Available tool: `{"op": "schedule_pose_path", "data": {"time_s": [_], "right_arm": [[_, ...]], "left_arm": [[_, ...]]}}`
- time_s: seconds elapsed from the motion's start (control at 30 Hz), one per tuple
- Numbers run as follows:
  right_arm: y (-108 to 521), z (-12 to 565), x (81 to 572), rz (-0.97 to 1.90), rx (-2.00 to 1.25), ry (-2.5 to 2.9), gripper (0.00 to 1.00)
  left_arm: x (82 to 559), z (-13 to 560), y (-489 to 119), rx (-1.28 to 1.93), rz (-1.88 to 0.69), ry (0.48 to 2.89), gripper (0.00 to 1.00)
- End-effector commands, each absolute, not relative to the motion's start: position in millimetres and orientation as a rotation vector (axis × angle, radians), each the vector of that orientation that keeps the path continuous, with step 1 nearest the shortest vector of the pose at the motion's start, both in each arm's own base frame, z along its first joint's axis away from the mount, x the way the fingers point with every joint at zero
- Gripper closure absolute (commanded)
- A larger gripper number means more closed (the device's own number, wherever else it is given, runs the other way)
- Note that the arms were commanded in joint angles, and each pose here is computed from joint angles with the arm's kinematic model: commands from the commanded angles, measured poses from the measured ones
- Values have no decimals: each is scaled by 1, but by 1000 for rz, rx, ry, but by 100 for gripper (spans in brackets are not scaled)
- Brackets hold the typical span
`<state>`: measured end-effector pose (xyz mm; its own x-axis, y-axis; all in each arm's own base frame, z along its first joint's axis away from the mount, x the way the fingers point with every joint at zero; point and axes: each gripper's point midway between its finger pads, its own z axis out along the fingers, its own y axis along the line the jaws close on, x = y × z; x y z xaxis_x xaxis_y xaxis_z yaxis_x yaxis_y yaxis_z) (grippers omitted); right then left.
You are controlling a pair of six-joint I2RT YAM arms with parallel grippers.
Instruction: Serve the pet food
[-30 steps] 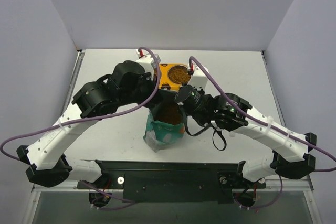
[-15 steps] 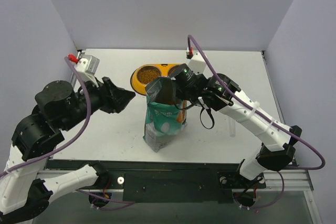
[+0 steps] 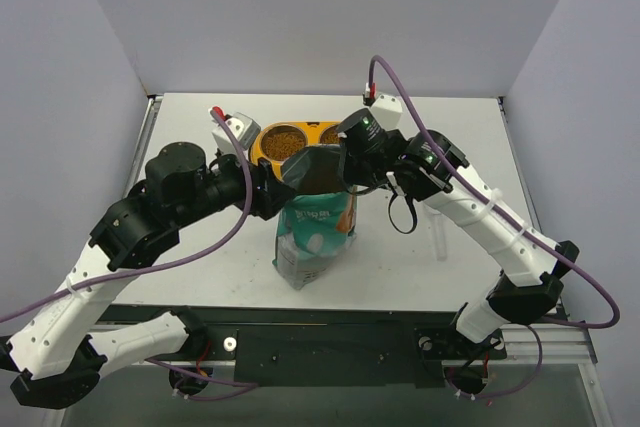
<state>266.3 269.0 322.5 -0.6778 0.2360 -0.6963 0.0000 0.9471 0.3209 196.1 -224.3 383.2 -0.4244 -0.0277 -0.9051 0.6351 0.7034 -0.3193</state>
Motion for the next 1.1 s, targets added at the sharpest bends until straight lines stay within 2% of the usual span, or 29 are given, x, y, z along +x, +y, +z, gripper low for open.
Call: {"op": "schedule_pose_path", "data": {"time_s": [0.0,0.37,0.57,0.63,0.7,0.77,0.83,0.93,0.97,1.0,1.03,1.07], "right_arm": [[264,367,286,469,272,2153,100],[266,375,297,472,337,2150,100],[269,372,301,484,408,2164,100],[271,371,302,495,444,2162,100],[273,370,304,506,482,2157,100],[277,370,306,523,504,2156,100],[284,370,307,551,498,2169,100],[293,376,312,591,356,2193,99],[306,377,303,687,239,2242,87],[305,382,313,709,105,2221,83],[314,384,300,819,-15,2263,77],[292,386,305,772,-84,2250,74]], "left_arm": [[195,409,-238,551,-863,1740,27],[179,393,-267,690,-932,1742,26],[183,373,-269,708,-856,1780,24],[185,368,-270,713,-825,1786,27],[188,365,-269,705,-794,1787,32],[189,364,-269,699,-779,1785,43],[193,364,-266,678,-755,1786,68],[194,362,-262,665,-735,1799,89],[194,363,-262,665,-739,1798,96],[193,363,-262,665,-743,1800,97],[191,363,-261,656,-753,1802,98],[191,364,-260,646,-757,1800,99]]}}
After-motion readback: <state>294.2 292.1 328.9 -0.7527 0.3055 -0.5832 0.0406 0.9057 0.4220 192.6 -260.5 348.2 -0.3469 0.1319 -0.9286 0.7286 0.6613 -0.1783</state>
